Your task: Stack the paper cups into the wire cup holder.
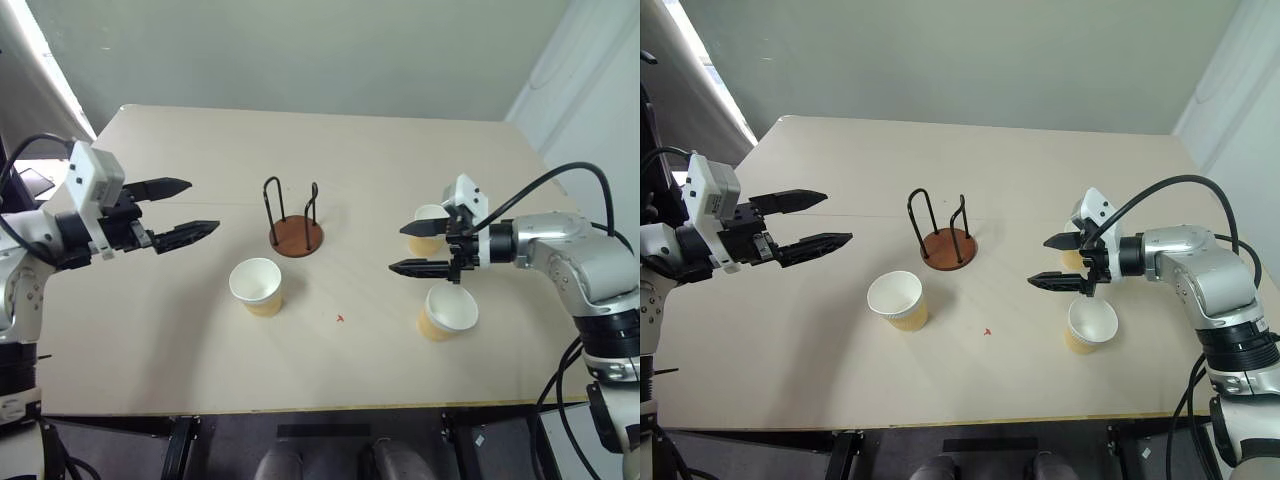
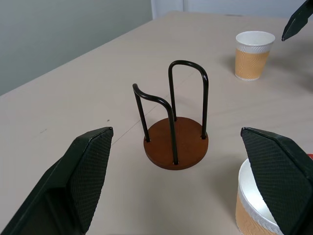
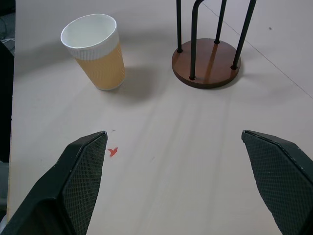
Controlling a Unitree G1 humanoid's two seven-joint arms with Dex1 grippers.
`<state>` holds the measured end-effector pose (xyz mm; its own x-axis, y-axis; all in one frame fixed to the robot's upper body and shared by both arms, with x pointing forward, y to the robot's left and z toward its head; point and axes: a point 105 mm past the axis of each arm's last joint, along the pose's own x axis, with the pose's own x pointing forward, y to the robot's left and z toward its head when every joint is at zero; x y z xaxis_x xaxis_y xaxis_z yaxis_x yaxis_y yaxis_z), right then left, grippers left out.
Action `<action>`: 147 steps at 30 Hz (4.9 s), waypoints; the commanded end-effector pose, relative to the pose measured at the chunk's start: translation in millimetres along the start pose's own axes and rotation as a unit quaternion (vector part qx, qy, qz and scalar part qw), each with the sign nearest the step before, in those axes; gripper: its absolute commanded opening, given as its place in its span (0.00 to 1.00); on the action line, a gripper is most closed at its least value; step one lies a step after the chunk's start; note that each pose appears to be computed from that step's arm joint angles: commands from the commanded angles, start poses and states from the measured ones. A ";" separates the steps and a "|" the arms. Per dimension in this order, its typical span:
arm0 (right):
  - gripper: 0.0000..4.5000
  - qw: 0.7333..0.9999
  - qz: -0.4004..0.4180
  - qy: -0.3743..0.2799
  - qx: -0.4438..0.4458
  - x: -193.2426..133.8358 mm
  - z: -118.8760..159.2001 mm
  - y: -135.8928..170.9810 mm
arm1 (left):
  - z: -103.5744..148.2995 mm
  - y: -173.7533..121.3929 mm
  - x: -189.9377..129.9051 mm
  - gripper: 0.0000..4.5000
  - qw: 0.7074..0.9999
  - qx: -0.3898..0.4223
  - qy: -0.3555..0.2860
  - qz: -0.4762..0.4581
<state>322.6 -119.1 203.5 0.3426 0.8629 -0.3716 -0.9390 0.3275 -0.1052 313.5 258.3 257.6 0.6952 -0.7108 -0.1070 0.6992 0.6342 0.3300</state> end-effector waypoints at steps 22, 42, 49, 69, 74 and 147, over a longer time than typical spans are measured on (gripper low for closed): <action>0.99 1.000 -0.004 -0.007 -0.016 -9.9 9.7 3.1 | 22.5 -1.5 4.1 1.00 0.999 0.030 -0.019 -0.027; 0.99 1.000 0.015 -0.015 -0.013 31.9 13.4 0.3 | 32.9 6.5 -9.2 1.00 0.997 0.032 -0.023 -0.062; 0.99 1.000 0.001 -0.020 -0.008 60.4 18.4 -7.3 | 30.5 9.4 -11.2 1.00 0.998 0.030 -0.023 -0.056; 0.99 0.997 -0.038 -0.056 -0.021 127.4 48.4 -22.0 | 26.8 10.3 -9.2 1.00 0.998 0.027 -0.029 -0.044; 0.99 0.996 -0.051 -0.070 -0.023 139.9 60.2 -25.7 | 26.9 9.9 -8.8 1.00 0.998 0.026 -0.031 -0.042; 0.00 0.999 -0.012 0.048 -0.016 35.0 1.8 49.0 | 28.6 -28.8 11.9 1.00 0.982 -0.002 -0.008 -0.187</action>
<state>291.9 -71.6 181.7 0.3498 0.8119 -0.4673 -0.9336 0.3438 -0.1015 299.0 223.1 263.0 0.3887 -0.8956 -0.2163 0.9127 0.3422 0.2233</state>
